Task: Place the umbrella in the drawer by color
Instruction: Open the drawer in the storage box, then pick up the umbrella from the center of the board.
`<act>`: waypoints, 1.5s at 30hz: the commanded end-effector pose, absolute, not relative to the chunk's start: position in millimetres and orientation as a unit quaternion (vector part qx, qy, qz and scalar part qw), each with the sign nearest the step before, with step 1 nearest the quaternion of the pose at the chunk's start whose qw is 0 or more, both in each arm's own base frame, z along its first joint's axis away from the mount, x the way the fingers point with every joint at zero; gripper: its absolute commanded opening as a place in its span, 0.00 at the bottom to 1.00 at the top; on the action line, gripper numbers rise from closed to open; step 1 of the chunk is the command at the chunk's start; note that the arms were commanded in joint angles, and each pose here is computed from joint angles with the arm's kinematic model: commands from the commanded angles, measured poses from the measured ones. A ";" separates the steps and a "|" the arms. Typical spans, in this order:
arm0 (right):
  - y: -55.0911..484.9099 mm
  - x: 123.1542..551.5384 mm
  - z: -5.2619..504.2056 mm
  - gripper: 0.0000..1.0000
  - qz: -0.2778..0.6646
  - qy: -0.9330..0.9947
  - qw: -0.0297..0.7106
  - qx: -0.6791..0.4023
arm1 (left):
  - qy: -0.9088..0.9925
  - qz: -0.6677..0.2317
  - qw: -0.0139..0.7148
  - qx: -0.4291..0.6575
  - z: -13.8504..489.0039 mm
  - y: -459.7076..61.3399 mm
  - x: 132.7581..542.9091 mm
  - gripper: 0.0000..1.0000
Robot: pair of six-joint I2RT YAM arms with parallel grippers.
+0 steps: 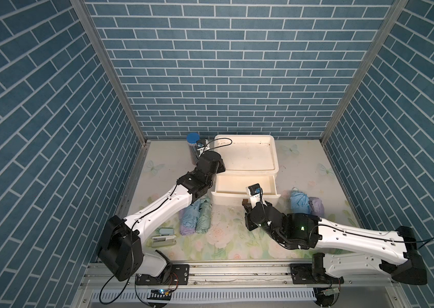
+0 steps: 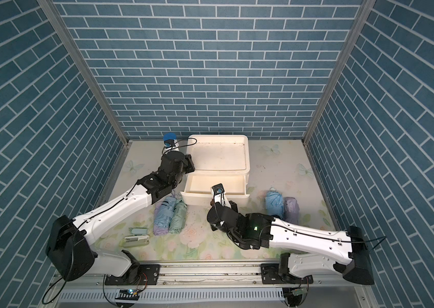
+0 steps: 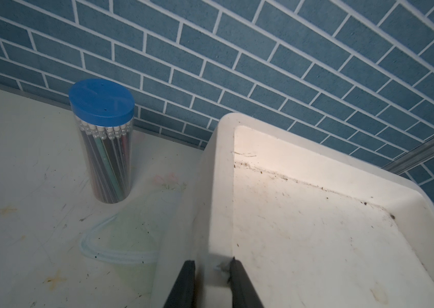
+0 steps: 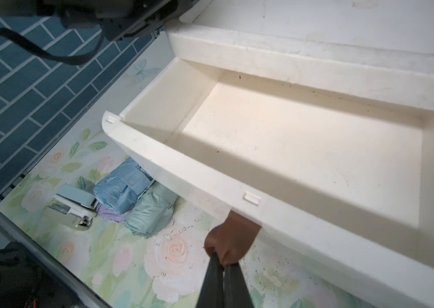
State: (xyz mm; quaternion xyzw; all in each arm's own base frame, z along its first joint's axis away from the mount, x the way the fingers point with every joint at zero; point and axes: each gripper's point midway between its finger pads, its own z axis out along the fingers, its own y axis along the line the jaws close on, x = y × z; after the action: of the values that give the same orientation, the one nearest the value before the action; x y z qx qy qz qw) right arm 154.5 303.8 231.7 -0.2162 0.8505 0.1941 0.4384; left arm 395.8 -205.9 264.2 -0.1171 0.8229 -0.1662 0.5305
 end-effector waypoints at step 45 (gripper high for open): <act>113.7 243.2 293.5 0.76 0.005 0.879 0.473 0.057 | 0.790 -0.181 0.582 -0.070 350.1 -170.0 342.1 0.60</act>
State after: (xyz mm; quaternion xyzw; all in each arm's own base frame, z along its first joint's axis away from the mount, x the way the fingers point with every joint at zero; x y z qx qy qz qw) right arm 244.6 133.6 322.3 0.0551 0.8536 0.0486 0.5157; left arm 353.6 -170.0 318.2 -0.1033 0.8086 -0.1585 0.5571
